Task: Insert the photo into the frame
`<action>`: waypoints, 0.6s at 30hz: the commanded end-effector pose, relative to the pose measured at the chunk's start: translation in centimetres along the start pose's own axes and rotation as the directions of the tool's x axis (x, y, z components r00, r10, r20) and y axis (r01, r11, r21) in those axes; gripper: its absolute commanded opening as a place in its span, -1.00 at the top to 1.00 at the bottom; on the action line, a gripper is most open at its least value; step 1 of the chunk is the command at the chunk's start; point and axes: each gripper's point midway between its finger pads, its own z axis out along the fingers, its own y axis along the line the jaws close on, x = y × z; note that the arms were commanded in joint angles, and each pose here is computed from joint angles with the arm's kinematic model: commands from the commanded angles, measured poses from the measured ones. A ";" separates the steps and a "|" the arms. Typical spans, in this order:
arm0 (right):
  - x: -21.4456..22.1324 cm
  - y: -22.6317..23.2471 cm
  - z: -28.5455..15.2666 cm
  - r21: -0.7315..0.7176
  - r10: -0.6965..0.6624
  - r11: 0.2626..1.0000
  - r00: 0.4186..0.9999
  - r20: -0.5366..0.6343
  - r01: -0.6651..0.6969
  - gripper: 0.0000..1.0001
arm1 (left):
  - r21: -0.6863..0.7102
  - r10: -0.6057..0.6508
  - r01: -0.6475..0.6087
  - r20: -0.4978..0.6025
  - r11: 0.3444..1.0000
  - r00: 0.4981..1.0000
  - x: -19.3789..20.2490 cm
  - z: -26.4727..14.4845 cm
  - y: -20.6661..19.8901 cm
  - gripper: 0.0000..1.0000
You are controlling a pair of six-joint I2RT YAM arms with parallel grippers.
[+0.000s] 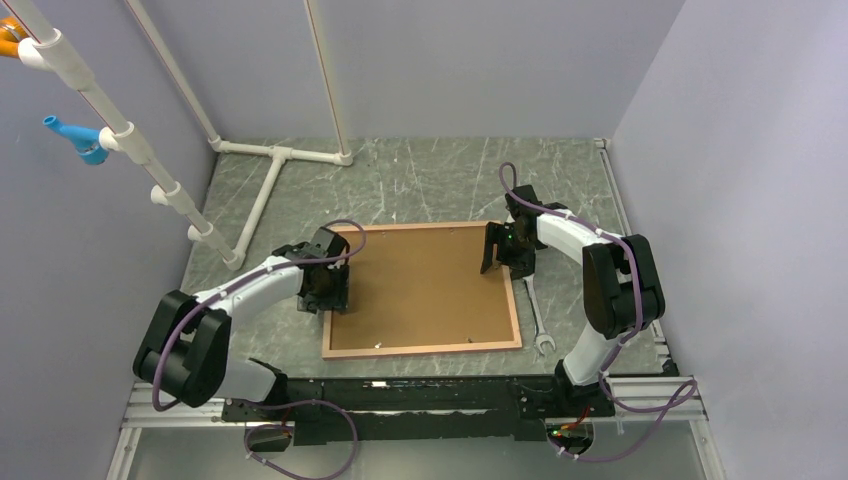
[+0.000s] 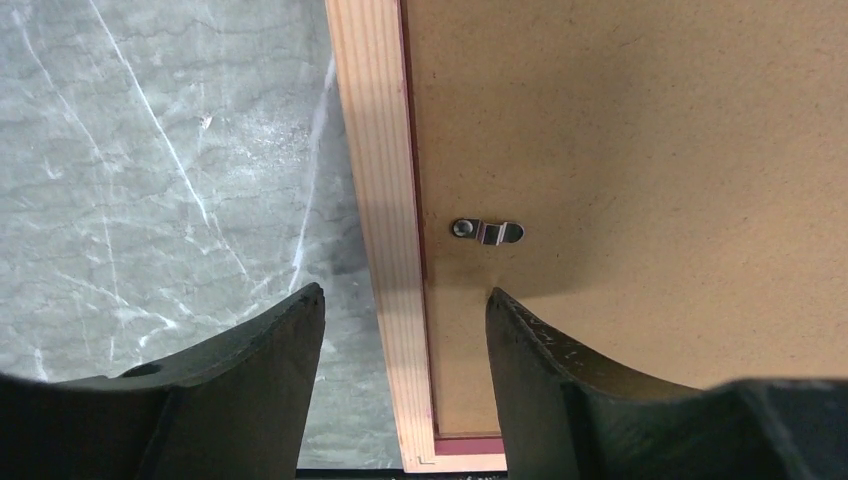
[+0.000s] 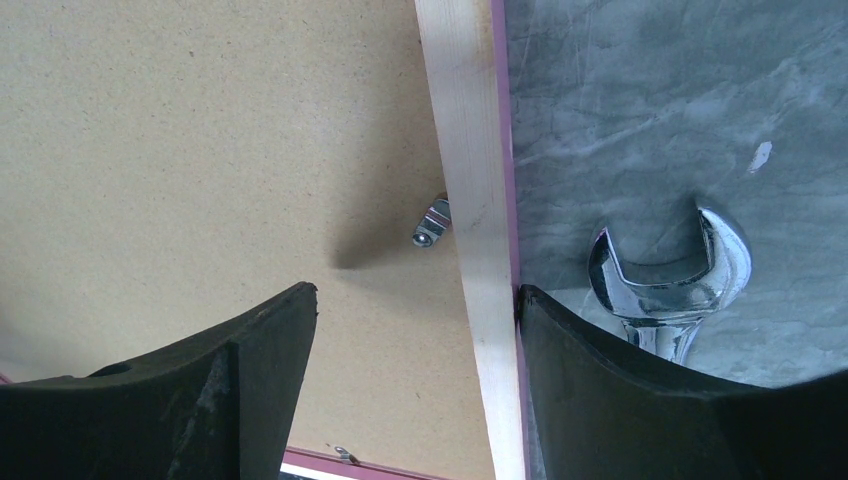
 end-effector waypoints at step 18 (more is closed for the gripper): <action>-0.2 1.0 -0.5 -0.062 0.000 0.998 1.000 0.011 0.001 -0.50 | -0.106 0.030 -0.024 0.058 0.994 0.998 -4.0 0.8 -0.7 -0.07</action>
